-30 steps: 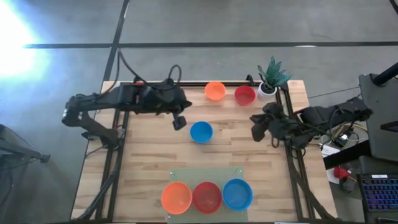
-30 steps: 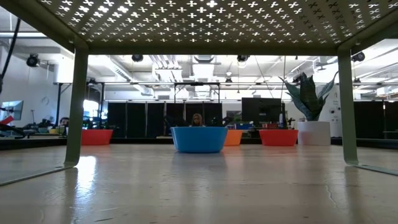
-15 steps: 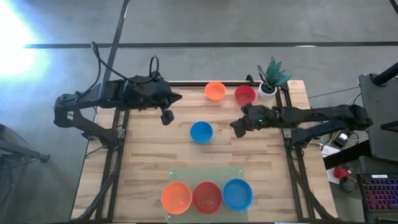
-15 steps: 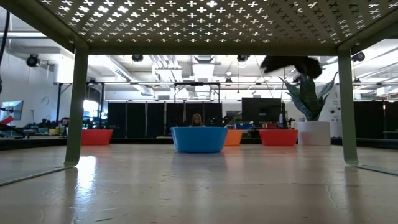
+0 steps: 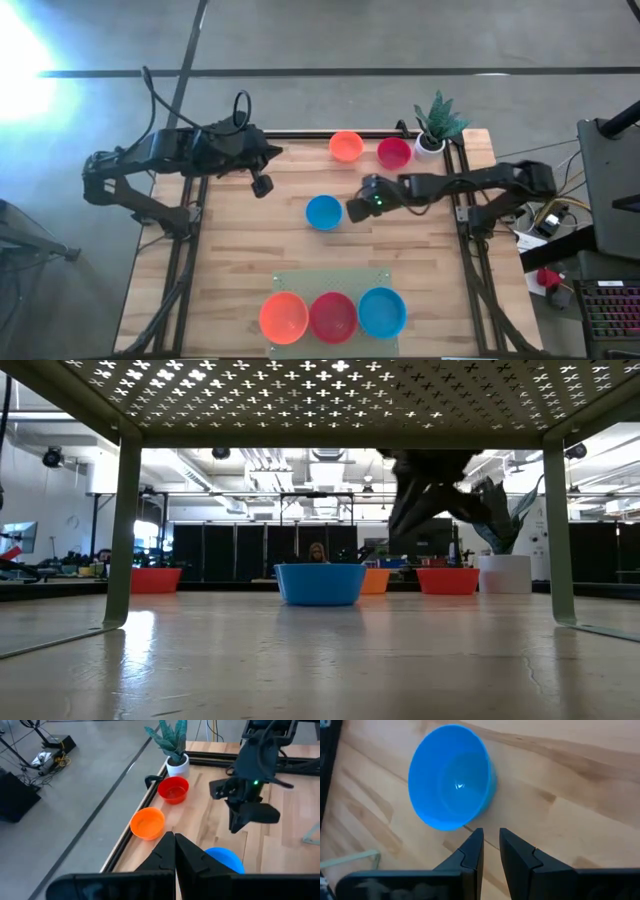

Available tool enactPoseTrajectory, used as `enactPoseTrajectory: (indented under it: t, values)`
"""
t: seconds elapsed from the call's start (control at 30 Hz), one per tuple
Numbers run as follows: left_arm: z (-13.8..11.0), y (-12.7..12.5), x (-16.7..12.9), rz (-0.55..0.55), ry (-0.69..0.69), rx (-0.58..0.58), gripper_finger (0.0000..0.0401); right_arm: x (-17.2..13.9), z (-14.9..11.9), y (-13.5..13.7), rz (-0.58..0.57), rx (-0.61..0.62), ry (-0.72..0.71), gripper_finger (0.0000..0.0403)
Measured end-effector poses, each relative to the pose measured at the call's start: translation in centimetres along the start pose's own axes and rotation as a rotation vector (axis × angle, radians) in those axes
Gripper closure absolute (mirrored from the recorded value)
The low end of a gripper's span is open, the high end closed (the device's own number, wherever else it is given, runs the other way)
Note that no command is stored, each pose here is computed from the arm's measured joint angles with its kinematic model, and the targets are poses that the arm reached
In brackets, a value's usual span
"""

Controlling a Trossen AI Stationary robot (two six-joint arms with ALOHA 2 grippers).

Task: Pick & Place Mini bowls
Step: Stack the blue bowl on the blue bowl on the shelf

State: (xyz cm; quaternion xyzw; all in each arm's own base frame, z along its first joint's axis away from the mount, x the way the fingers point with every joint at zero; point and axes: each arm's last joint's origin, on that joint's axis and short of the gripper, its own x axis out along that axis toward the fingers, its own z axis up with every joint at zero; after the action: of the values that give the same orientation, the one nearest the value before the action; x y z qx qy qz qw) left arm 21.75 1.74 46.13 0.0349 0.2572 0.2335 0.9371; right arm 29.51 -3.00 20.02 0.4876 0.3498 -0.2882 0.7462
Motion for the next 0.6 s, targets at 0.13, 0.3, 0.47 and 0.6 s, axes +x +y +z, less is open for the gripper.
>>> enactPoseTrajectory:
  t: [0.13,0.3,0.47,0.6]
  values:
    - [-0.1,0.0,0.0,0.0,0.005,0.022,0.0401,1.7,0.8,1.1,-0.023,-0.038,0.016,0.0344]
    - [-0.1,0.0,0.0,0.001,0.007,0.051,0.0401,3.4,2.1,2.5,-0.04,-0.089,0.042,0.0344]
    - [-0.1,0.1,-0.1,0.001,0.005,0.052,0.0401,5.0,3.1,3.0,-0.094,-0.121,0.098,0.0329]
    - [-0.1,0.1,-0.2,0.001,0.005,0.052,0.0401,5.8,3.4,3.2,-0.16,-0.152,0.139,0.0298]
